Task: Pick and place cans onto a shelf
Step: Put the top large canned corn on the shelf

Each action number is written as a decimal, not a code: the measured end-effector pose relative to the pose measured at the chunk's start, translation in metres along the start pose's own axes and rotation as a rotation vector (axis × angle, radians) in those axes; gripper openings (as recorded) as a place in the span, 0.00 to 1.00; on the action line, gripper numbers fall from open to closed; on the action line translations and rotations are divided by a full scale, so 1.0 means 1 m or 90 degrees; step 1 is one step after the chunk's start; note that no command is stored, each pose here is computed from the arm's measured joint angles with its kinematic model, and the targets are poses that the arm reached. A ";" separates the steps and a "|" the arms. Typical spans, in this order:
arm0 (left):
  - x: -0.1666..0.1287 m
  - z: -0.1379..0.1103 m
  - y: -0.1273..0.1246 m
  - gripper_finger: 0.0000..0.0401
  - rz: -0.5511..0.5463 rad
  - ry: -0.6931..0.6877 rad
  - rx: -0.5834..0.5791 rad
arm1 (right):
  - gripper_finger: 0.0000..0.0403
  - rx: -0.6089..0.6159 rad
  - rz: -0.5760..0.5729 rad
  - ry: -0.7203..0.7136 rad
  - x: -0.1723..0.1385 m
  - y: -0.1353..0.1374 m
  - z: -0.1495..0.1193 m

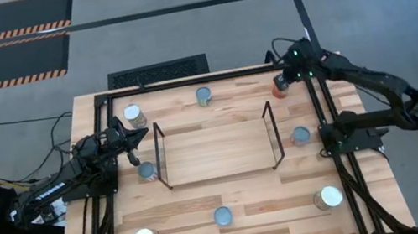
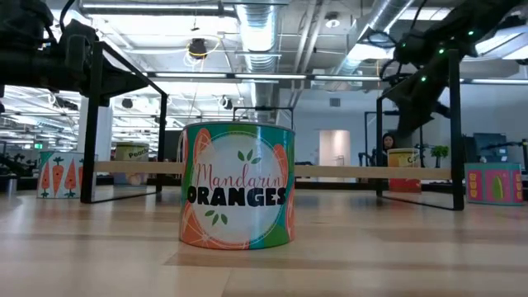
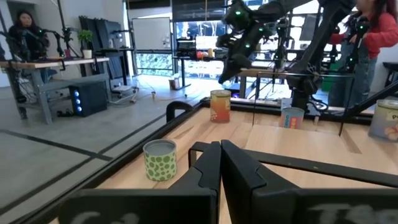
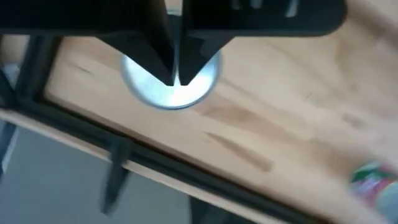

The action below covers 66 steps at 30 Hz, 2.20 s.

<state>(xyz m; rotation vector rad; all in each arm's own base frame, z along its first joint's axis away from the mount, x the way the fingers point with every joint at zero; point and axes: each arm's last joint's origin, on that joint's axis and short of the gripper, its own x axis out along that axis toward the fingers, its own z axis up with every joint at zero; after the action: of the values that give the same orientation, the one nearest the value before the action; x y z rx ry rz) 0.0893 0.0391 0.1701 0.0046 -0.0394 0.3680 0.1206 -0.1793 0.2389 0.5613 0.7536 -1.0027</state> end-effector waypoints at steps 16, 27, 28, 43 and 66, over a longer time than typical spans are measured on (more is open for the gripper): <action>0.000 0.000 0.000 0.00 0.000 0.002 0.003 | 0.43 -0.080 -0.018 0.132 0.002 0.002 0.009; 0.000 0.000 0.000 0.00 0.000 0.002 0.003 | 0.40 -0.374 0.001 0.160 0.009 0.017 0.005; 0.000 0.000 0.000 0.00 0.000 0.002 0.003 | 0.39 -0.387 -0.007 0.168 0.012 0.016 0.005; 0.000 0.000 0.000 0.00 0.000 0.002 0.015 | 0.36 -0.431 -0.019 0.163 0.027 0.018 0.008; 0.000 0.000 0.000 0.00 0.000 0.002 0.015 | 0.49 -0.515 -0.028 0.192 0.037 0.031 0.003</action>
<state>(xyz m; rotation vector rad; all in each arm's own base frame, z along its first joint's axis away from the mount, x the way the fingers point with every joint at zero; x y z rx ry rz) 0.0894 0.0391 0.1697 0.0275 -0.0317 0.3680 0.1618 -0.1878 0.2143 -0.0164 1.3489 -0.5759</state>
